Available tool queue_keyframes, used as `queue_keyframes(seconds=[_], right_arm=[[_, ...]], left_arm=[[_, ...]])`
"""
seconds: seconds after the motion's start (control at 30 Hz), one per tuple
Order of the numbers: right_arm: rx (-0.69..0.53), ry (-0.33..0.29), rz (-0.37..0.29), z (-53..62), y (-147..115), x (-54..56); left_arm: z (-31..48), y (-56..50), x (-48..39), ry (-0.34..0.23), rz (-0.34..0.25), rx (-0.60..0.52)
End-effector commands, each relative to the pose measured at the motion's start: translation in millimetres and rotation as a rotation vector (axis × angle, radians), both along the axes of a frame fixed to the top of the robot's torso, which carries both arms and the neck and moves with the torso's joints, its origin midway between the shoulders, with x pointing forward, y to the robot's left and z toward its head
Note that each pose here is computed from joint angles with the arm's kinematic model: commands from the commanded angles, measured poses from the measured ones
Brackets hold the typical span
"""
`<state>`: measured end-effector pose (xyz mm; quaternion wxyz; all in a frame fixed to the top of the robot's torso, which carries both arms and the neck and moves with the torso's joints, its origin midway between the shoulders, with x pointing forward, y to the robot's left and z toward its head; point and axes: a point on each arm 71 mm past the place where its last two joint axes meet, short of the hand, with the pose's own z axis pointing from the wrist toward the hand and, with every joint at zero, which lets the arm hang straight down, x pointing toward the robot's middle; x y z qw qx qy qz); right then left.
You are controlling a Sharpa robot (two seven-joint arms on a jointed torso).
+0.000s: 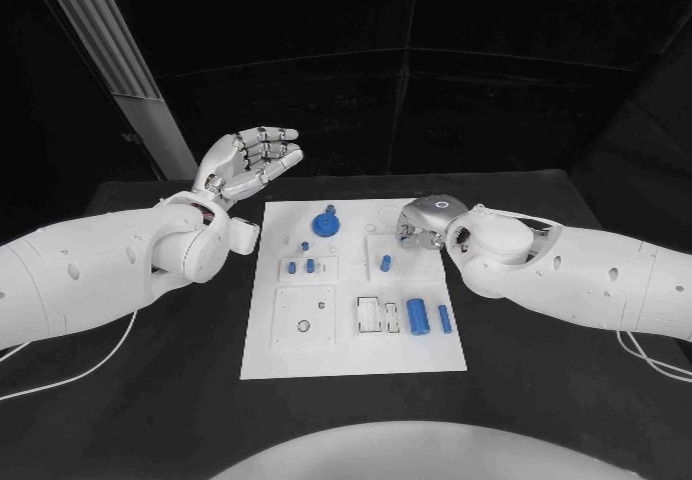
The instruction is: Assemble the parts on the task board
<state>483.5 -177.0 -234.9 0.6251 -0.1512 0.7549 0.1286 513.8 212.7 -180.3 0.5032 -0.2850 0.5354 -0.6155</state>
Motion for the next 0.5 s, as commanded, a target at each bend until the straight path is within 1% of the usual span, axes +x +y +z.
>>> queue_keyframes(seconds=[0.03, 0.5], right_arm=[[-0.002, -0.025, 0.007, 0.1, -1.0, -0.7], [0.074, -0.12, 0.035, 8.7, -1.6, -3.7]], left_arm=[[14.1, -1.3, -5.6, -0.186, -0.046, -0.075], [13.8, -0.9, -5.4, -0.185, -0.045, -0.074]])
